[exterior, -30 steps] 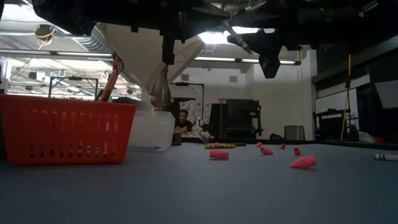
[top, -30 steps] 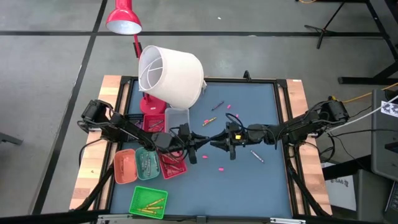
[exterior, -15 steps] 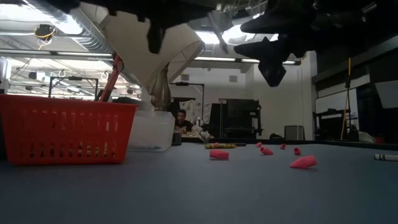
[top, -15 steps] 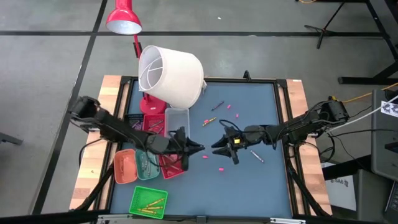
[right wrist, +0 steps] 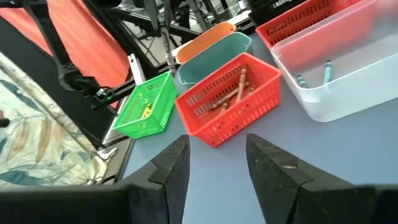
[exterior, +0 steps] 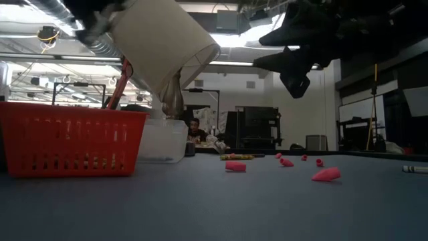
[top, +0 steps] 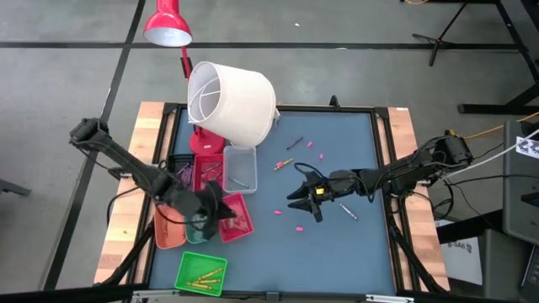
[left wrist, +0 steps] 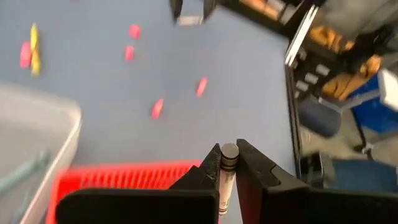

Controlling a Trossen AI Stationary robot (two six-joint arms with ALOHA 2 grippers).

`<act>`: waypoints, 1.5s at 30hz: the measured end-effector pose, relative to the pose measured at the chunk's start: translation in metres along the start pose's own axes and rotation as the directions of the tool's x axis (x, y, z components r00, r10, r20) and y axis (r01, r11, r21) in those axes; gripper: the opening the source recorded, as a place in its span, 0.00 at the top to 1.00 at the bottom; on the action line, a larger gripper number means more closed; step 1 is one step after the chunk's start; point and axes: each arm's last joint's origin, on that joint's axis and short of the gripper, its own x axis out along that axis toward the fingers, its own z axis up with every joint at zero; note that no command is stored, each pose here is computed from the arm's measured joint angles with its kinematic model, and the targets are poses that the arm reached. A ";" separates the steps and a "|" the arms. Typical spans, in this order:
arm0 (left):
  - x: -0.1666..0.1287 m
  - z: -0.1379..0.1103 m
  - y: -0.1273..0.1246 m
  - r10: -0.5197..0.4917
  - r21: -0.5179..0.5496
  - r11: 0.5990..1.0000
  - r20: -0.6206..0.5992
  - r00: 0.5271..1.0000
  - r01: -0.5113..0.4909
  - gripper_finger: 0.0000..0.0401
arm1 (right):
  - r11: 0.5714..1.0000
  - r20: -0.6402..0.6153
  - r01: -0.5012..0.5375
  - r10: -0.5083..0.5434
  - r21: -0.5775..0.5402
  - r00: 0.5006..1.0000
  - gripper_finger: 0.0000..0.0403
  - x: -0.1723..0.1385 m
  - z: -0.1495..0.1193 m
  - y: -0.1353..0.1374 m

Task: Sort crayons
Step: Put the gray crayon into the green bin, then put the violet crayon into the black bin

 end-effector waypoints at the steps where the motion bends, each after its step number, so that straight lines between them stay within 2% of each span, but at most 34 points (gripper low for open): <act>1: -0.005 -0.003 0.000 0.008 -0.015 1.000 -0.028 1.000 -0.008 0.97 | 1.000 0.000 0.008 -0.008 0.000 1.000 0.61 0.000 0.000 0.000; 7: -0.025 -0.032 0.004 0.109 -0.115 0.984 -0.226 0.968 -0.137 0.97 | 0.998 0.000 0.067 -0.067 0.001 0.998 0.61 0.000 -0.002 -0.003; 11: -0.034 -0.048 0.008 0.162 -0.152 0.961 -0.362 0.918 -0.230 0.97 | 0.993 0.009 0.117 -0.117 0.000 0.993 0.61 0.000 -0.003 -0.005; 14: -0.039 -0.055 0.011 0.207 -0.171 0.939 -0.415 0.886 -0.299 0.97 | 0.987 0.032 0.160 -0.160 -0.002 0.987 0.61 -0.001 -0.002 -0.006; 19: -0.043 -0.059 0.015 0.255 -0.161 0.920 -0.446 0.858 -0.358 0.97 | 0.966 0.085 0.258 -0.257 -0.004 0.963 0.61 -0.001 0.001 -0.012; 23: -0.045 -0.060 0.018 0.291 -0.157 0.903 -0.460 0.839 -0.399 0.96 | 0.950 0.081 0.312 -0.312 0.011 0.947 0.61 -0.003 0.005 -0.026; 30: -0.046 -0.060 0.021 0.316 -0.144 0.895 -0.465 0.827 -0.423 0.85 | 0.928 0.081 0.369 -0.371 0.049 0.925 0.61 -0.010 0.019 -0.056; 36: -0.046 -0.060 0.022 0.320 -0.142 0.894 -0.462 0.827 -0.425 0.77 | 0.907 0.073 0.422 -0.420 -0.006 0.904 0.61 -0.020 0.030 -0.084; 45: -0.046 -0.060 0.022 0.320 -0.142 0.894 -0.461 0.828 -0.425 0.76 | 0.878 0.022 0.472 -0.472 -0.086 0.882 0.61 -0.041 0.041 -0.125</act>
